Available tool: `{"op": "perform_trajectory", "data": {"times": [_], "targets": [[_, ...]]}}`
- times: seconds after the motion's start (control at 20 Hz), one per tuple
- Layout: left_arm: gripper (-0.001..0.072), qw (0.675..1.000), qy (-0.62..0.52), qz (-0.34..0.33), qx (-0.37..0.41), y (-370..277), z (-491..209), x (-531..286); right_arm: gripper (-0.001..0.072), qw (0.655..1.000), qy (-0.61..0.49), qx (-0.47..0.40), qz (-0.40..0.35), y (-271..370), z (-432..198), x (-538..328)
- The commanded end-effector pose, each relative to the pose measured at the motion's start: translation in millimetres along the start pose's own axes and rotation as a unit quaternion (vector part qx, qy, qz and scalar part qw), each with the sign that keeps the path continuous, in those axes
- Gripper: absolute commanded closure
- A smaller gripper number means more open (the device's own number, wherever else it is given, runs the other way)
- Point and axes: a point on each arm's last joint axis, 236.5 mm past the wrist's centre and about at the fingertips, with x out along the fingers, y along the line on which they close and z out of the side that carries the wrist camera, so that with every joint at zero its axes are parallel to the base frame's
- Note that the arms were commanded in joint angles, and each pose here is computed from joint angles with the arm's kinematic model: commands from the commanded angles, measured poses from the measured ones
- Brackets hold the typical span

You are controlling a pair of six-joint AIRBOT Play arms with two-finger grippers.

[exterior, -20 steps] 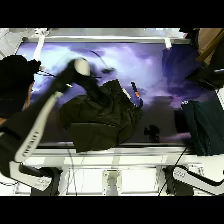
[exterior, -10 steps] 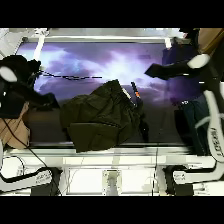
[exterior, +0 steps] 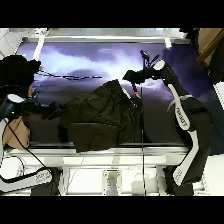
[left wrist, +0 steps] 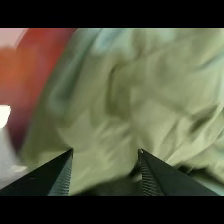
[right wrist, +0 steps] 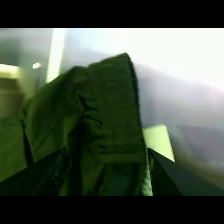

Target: Fold the clothes and pants, and hang the long-sleeved shirts on hangers.

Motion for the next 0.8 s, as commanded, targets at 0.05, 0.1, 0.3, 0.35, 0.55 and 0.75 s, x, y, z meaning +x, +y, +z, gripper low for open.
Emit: {"op": "perform_trajectory", "data": {"times": [0.05,0.1,0.3,0.35,0.55,0.75], "targets": [[0.0215,1.0,-0.011,-0.021,0.004,-13,6,27,0.0159,0.997,0.069,0.031,0.026,-11,-22,37],[0.0215,1.0,0.0,-0.021,0.005,-13,2,34,0.0159,0.996,0.073,0.038,0.023,-16,-25,42],[0.0215,1.0,0.02,-0.016,0.004,-10,-5,54,0.016,0.995,0.084,0.048,0.02,-25,-34,52],[0.0214,1.0,0.02,-0.018,0.001,-11,-4,55,0.016,0.995,0.087,0.05,0.021,-27,-36,55],[0.0215,1.0,0.01,-0.018,-0.003,-11,0,56,0.0161,0.994,0.09,0.061,0.032,-25,-40,66],[0.0215,1.0,0.009,-0.018,-0.002,-11,1,56,0.0282,0.996,0.071,0.048,0.031,-12,-37,82]]}}
